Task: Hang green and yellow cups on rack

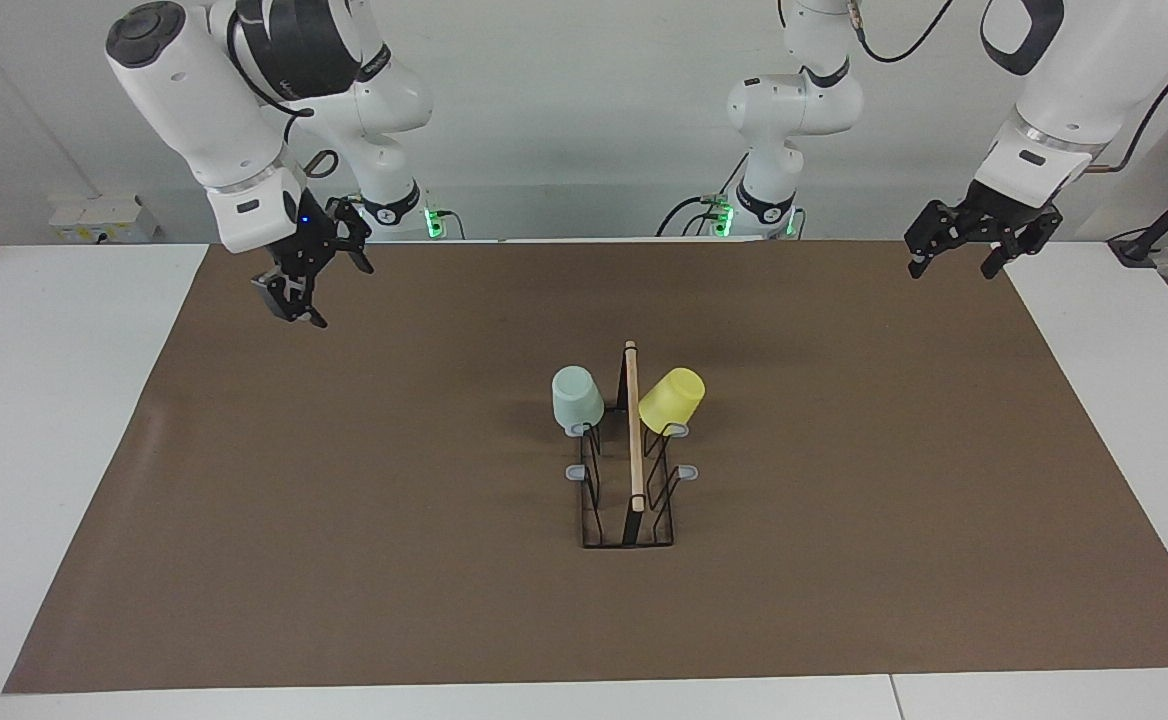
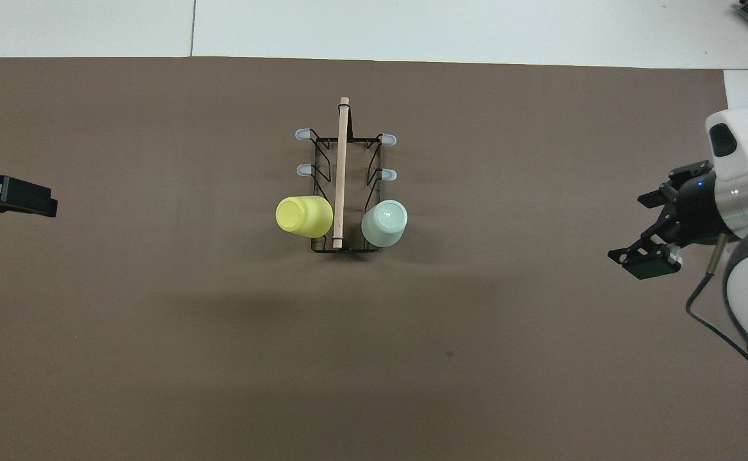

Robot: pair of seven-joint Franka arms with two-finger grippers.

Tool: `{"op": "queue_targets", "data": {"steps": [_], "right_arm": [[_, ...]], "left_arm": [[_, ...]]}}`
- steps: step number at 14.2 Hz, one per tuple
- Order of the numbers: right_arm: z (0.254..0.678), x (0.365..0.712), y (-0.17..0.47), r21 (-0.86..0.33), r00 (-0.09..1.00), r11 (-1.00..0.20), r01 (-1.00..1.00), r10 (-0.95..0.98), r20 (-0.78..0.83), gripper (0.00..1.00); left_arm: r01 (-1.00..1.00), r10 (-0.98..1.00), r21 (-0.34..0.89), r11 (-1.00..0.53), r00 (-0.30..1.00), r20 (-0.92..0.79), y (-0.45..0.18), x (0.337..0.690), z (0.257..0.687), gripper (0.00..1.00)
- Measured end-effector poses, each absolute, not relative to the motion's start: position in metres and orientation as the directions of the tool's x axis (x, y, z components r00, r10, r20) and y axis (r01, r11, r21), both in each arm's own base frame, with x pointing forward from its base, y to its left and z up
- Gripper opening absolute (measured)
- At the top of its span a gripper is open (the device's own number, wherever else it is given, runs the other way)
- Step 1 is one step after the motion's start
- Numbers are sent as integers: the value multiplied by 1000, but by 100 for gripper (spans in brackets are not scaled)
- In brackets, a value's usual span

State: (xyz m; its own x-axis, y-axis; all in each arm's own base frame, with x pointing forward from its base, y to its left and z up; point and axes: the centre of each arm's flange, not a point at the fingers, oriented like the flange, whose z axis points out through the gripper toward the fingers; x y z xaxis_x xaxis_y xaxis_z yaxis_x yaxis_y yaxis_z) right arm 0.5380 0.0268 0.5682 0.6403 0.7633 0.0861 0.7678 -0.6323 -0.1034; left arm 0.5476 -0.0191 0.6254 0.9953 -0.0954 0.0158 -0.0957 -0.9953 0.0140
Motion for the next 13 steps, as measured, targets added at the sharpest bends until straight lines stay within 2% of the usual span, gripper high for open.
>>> {"op": "queue_targets", "data": {"steps": [3,5,13], "right_arm": [[567,534,13,-116,827,-821,559,561,9,100],[567,532,17,-116,896,-892,438,443,-25,100],[571,541,-27,-85,956,-952,294,292,36,100]], "left_arm": [[-97,-97,14,-995,995,10,-20,547,624,100],[-97,-97,14,-995,995,9,-20,547,624,100],[-97,-97,14,-995,995,9,-20,547,623,100]]}}
